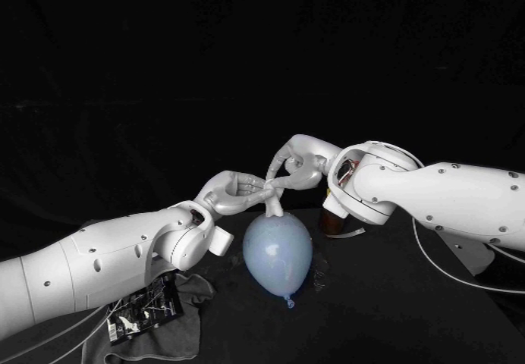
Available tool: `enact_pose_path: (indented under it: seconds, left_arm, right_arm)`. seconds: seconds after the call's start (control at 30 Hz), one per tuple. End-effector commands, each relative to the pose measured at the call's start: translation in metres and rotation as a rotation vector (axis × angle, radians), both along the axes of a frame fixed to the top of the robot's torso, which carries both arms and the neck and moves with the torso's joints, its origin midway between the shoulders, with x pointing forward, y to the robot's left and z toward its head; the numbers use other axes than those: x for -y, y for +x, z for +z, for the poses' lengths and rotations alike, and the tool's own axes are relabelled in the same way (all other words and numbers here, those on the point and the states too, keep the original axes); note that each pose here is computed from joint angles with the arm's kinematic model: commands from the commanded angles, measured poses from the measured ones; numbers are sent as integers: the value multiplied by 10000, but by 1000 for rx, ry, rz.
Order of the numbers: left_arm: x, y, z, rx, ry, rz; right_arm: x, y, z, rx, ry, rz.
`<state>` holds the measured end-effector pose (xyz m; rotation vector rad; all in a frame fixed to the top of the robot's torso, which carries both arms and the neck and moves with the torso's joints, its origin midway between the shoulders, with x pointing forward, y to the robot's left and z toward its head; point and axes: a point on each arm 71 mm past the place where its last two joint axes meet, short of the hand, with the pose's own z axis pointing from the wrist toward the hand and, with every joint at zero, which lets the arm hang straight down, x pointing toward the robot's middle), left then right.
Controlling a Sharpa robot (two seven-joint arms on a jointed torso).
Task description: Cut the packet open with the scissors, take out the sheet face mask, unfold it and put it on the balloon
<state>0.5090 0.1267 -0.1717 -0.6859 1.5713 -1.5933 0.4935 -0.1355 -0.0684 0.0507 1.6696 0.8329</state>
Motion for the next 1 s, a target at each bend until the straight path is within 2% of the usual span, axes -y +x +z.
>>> enact_pose_path:
  seconds: [0.03, 0.37, 0.63, 1.0]
  left_arm:
    - [30, -4, 10, 11, 15, -3]
    - [43, 0, 9, 0, -1, 0]
    - [16, 2, 1, -38, -39, -5]
    - [8, -37, 4, -92, -116, -126]
  right_arm:
    - [-13, 11, 10, 14, -21, -2]
    - [-21, 19, 18, 21, -26, -7]
    - [19, 46, 25, 32, -27, -23]
    - [24, 73, 28, 35, -22, -26]
